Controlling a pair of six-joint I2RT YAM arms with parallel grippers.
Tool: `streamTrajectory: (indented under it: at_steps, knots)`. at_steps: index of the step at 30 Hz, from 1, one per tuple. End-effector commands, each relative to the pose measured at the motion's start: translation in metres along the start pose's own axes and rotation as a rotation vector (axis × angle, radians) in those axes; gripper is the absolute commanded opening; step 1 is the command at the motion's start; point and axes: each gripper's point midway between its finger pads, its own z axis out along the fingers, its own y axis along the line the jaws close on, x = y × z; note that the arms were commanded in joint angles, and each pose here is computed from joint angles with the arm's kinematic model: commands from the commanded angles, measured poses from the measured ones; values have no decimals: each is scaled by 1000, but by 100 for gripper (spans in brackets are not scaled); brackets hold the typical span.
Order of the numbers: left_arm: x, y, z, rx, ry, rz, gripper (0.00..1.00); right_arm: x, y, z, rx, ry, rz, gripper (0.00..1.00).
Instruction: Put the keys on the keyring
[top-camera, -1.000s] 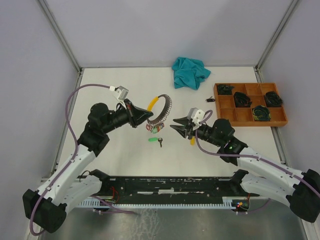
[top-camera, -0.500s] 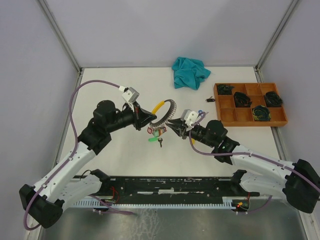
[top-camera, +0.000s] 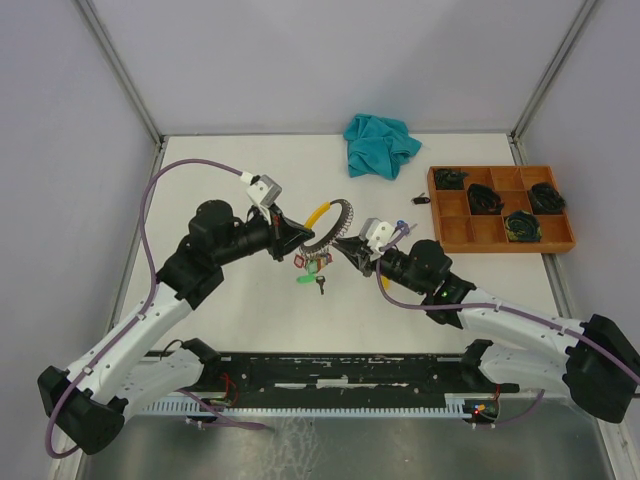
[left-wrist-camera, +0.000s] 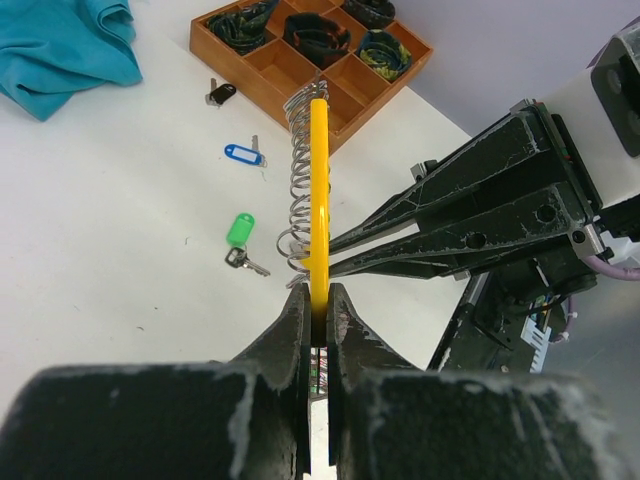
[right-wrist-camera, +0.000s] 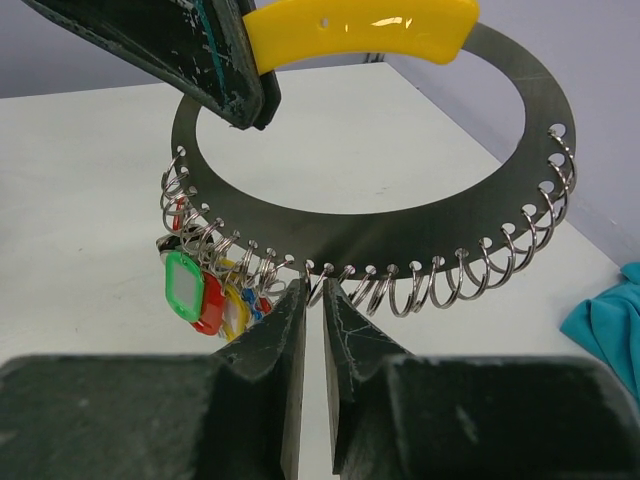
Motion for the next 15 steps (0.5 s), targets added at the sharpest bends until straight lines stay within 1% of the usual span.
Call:
streamTrajectory:
  at_steps: [1,9,15]
  knots:
    - [-42,-15,-6,34,-118,87,3,-5,-4,1,25,-24,-14,19]
    - [-43,-12,-5,13,-130,57,3,-1,3,4,-14,-7,-6,22]
    - [-42,-10,-5,6,-130,52,3,1,2,2,-4,-3,-6,21]
